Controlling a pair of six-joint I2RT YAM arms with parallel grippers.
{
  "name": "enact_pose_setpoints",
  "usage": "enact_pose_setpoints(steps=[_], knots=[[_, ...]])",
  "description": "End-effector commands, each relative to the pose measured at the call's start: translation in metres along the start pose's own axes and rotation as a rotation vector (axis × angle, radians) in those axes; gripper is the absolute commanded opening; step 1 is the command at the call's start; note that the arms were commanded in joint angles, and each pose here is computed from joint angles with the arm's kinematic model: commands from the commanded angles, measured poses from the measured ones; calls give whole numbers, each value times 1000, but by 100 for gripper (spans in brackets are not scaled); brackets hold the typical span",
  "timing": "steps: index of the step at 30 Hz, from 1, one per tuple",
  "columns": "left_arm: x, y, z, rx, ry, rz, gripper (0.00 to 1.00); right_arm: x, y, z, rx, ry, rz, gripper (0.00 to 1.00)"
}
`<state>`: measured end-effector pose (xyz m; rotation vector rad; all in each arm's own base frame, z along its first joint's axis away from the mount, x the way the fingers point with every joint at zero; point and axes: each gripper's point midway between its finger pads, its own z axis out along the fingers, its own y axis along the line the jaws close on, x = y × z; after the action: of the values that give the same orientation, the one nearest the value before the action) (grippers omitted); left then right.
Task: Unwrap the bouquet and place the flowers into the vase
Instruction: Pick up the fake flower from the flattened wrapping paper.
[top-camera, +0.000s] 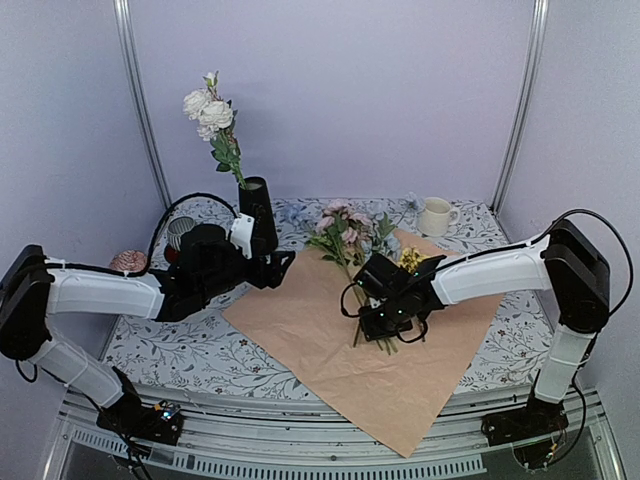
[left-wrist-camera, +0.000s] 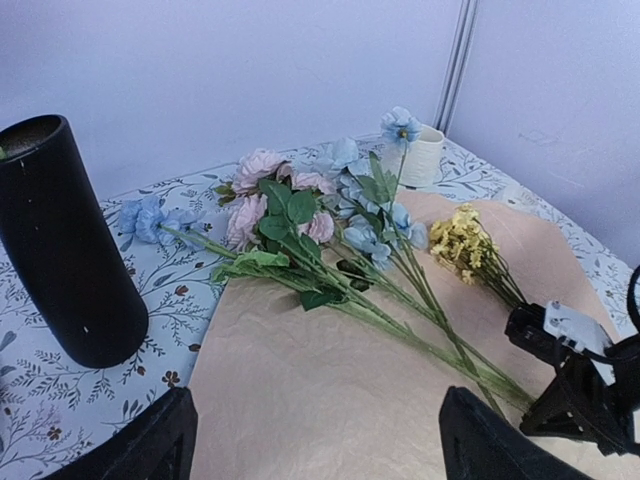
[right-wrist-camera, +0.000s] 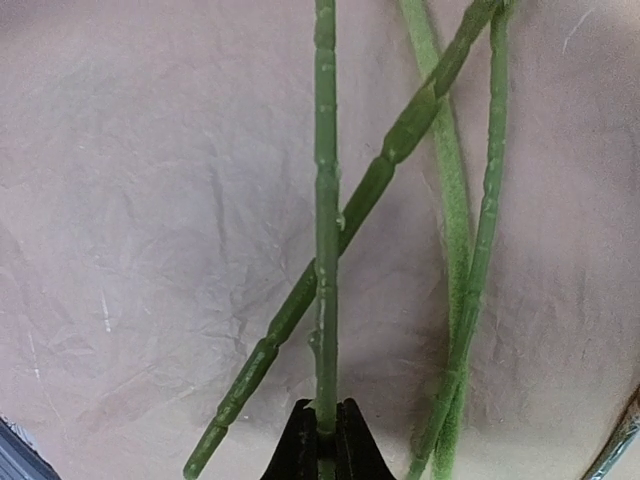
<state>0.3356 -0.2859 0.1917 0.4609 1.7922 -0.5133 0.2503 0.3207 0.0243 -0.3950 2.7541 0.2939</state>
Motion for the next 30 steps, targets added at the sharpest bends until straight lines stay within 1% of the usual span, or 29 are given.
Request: enact_pose_setpoints(steps=[1,7,12,15,18,20,23,27,30], knots=[[-6,-7,-7,24,-18,1,86,-36,15,-41,-44,-156,20,4],[-8,-7,-9,22,-28,1,86,-59,15,-81,-61,-295,33,4],[-12,-10,-13,45,-39,-13,87,-75,25,-121,-161,-427,15,4],[-17,-10,-20,50,-66,-20,91,-76,28,-137,-228,-492,11,4],[-21,-5,-26,28,-93,-37,98,-77,35,-154,-312,-552,6,4],[-23,-5,-30,36,-108,-58,98,-78,41,-164,-370,-592,-7,4],[-27,-18,-32,111,-116,-72,98,-81,50,-171,-438,-642,-31,4],[-33,-40,-39,252,-147,-82,95,-80,64,-168,-505,-667,-70,4],[-38,-50,-49,320,-187,-95,95,-77,81,-165,-536,-683,-107,4]])
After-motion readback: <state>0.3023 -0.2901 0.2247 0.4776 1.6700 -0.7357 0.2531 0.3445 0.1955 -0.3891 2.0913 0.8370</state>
